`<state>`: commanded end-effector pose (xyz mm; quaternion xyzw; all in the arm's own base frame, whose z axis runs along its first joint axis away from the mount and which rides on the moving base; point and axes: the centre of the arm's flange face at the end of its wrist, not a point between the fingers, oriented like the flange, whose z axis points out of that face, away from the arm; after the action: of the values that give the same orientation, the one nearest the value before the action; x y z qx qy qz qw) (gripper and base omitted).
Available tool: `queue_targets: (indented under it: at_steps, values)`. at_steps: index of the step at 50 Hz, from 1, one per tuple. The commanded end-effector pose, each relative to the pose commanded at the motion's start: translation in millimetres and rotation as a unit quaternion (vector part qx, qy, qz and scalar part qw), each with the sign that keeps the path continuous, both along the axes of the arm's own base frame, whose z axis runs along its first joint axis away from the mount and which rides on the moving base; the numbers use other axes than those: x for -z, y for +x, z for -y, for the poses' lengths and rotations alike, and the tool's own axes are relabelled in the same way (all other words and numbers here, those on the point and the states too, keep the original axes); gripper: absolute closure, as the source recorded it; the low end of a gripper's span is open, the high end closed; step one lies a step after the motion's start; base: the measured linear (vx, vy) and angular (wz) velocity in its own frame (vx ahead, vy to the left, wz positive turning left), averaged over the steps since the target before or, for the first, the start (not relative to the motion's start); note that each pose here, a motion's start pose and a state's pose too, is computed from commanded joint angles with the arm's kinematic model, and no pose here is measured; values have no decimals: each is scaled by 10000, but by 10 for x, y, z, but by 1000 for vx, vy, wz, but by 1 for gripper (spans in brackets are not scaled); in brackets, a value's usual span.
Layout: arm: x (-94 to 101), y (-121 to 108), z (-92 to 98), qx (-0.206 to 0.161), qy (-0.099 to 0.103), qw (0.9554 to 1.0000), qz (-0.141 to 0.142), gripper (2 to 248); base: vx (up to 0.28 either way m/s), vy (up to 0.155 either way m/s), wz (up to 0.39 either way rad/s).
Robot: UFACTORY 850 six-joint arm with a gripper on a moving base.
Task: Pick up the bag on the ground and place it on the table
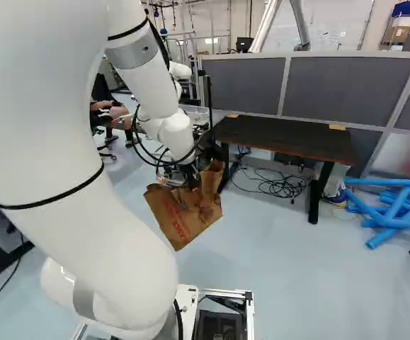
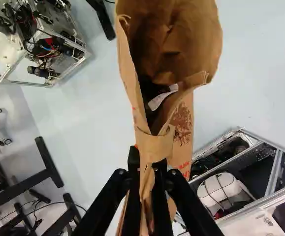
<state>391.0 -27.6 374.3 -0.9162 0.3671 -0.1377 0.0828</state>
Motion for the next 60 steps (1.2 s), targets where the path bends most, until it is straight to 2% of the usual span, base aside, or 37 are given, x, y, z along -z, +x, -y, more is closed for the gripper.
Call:
queue_targets:
  at_steps: [32, 60]
  values:
    - [-400, 63, 120, 76, 167, 9998, 26, 229, 0, 0, 0]
    - [-751, 67, 88, -110, 506, 9977, -428, 229, 0, 0, 0]
